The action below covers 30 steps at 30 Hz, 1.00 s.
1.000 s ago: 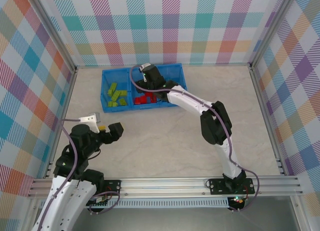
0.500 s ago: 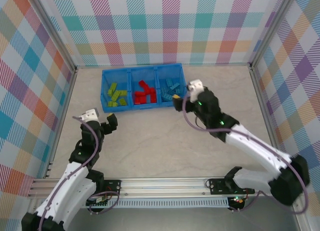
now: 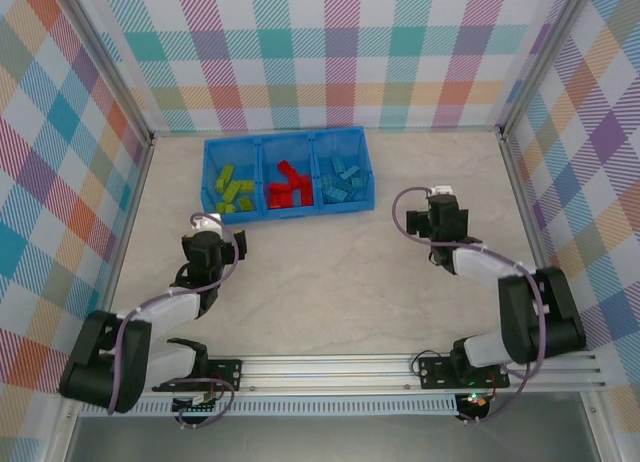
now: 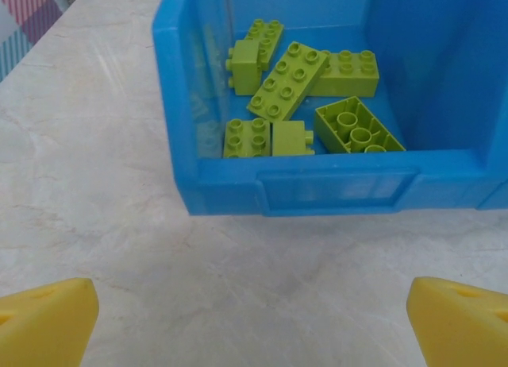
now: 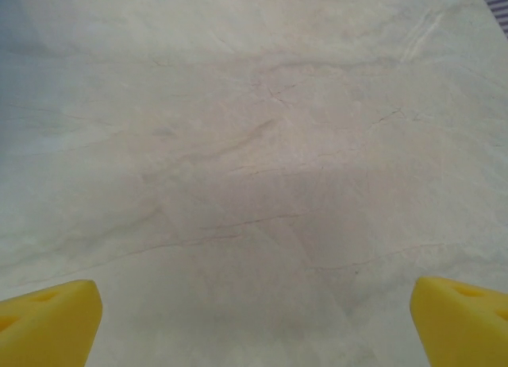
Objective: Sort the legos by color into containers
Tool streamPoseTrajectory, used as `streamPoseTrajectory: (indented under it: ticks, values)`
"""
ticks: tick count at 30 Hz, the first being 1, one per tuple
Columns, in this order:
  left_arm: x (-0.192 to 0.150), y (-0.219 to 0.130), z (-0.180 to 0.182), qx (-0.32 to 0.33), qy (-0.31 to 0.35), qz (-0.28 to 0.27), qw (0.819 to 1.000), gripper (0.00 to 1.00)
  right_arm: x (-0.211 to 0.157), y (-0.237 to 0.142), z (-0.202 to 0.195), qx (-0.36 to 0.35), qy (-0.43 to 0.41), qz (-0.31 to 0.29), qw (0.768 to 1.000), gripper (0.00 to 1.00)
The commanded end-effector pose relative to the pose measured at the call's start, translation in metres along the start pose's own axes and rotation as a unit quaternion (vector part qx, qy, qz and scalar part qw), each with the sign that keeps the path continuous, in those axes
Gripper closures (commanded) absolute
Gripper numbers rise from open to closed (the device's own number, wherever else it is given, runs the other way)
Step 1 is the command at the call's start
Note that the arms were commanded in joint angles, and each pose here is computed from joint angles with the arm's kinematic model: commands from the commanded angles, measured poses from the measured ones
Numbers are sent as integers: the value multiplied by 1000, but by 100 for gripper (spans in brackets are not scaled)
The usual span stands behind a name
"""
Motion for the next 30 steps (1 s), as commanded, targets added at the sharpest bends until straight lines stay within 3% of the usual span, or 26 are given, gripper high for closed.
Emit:
streamPoseTrajectory:
  ticks: [1,3,6,8,12,15,19,23,26,30]
  values:
    - [28,15,-9,-32,-21,-61,997,0,17,28,-17,-22,13,-42,999,0]
    - [29,25,-13,-45,-1,-53,998,0,7,39,-24,-2,40,-15,999,0]
    - [10,51,-5,-38,-14,-45,998,0,8,38,-21,32,43,-33,998,0]
    - [11,53,-2,-25,-20,-15,999,0,6,32,-17,60,41,-58,996,0]
    - [13,58,-2,-29,-23,-22,999,0,-2,16,-17,95,57,-122,986,0]
    - [12,58,-2,-30,-24,-15,999,0,-19,-1,-21,59,72,-206,974,0]
    - [13,58,-1,-30,-24,-15,999,0,-19,9,-29,28,89,-162,982,0]
    - [14,58,-1,-30,-25,-16,999,0,-24,-1,-29,20,88,-198,976,0]
    - [13,58,-1,-30,-25,-16,999,0,-35,-27,-16,44,64,-268,960,0]
    - [13,58,-1,-30,-25,-16,999,0,-14,-9,-1,99,16,-231,968,0]
Point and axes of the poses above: each hand's point on the last joint's axis, 136 mm out from that joint toward the fingers, its own y axis out along the fingers, its own z axis along the line the jaws close on, x = y × z, the point moved 5 cm from there along -y, back along the fingers, and after that the axes turned 14 degrees about -y, right-handed, at the moved point
